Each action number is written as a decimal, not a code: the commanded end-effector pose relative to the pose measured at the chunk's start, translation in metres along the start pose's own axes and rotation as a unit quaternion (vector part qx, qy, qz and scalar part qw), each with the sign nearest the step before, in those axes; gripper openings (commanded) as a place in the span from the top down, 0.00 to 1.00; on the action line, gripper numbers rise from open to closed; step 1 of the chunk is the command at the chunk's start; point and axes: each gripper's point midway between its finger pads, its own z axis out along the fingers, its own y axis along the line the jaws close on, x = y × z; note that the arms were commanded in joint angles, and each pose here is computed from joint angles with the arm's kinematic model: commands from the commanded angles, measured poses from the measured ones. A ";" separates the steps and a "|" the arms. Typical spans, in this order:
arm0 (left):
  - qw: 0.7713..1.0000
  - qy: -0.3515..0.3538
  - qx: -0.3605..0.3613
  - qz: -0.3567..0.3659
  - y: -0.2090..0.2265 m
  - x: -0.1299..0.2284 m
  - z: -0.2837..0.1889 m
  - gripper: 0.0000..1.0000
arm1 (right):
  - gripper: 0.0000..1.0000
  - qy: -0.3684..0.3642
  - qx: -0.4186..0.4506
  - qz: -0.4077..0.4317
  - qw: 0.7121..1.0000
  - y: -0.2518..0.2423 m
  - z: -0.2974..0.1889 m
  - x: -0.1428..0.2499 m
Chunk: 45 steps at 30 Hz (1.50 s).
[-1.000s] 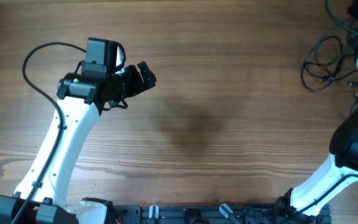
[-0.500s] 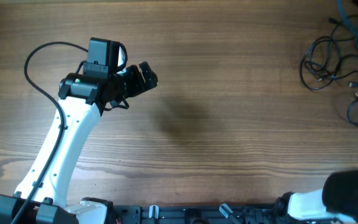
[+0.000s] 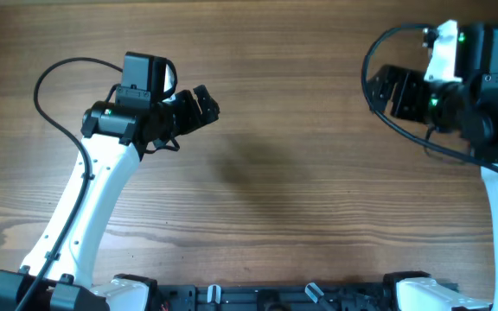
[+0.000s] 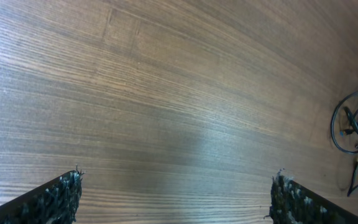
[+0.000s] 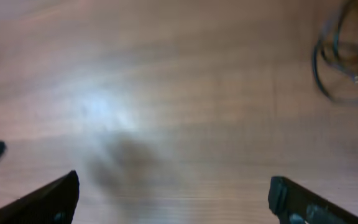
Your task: Untangle cables
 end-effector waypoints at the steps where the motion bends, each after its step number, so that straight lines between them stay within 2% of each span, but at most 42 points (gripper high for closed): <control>1: 1.000 0.004 0.003 -0.001 -0.002 0.001 0.002 0.00 | 0.00 0.008 0.020 0.019 1.000 -0.007 0.002 0.003; 9: 1.000 0.004 0.003 -0.001 -0.002 0.001 0.002 0.00 | 0.00 0.019 0.036 0.018 0.999 -0.013 0.001 0.010; 12: 1.000 0.004 0.003 -0.001 -0.002 0.001 0.002 0.00 | 0.00 0.011 0.027 -0.013 0.999 -0.010 0.002 0.005; 14: 1.000 0.004 0.003 -0.001 -0.002 0.001 0.002 0.00 | 0.00 -0.029 0.000 -0.069 0.997 0.002 -0.001 -0.011; 16: 1.000 0.004 0.003 -0.001 -0.002 0.001 0.002 0.00 | 0.00 -0.111 -0.041 -0.141 0.983 0.020 -0.016 -0.031; 18: 1.000 0.004 0.003 -0.001 -0.002 0.001 0.002 0.00 | 0.00 -0.193 -0.051 -0.172 0.965 0.023 -0.029 -0.034; 21: 1.000 0.005 0.003 -0.001 -0.002 0.001 0.002 0.00 | 0.00 -0.277 -0.053 -0.203 0.938 0.018 -0.034 -0.015; 25: 1.000 0.004 0.003 -0.001 -0.002 0.001 0.002 0.00 | 0.00 -0.390 -0.046 -0.206 0.897 -0.001 -0.039 0.009; 29: 1.000 0.005 0.003 -0.001 -0.002 0.001 0.002 0.00 | 0.00 -0.462 -0.035 -0.228 0.857 -0.018 -0.023 0.053; 33: 1.000 0.004 0.003 -0.001 -0.002 0.001 0.002 0.00 | 0.00 -0.483 -0.041 -0.226 0.845 -0.031 0.003 0.092; 40: 1.000 0.004 0.003 -0.001 -0.002 0.001 0.002 0.00 | 0.00 -0.531 -0.041 -0.234 0.814 -0.036 0.015 0.101; 45: 1.000 0.004 0.003 -0.001 -0.002 0.001 0.002 0.00 | 0.00 -0.527 -0.052 -0.222 0.819 -0.040 0.031 0.109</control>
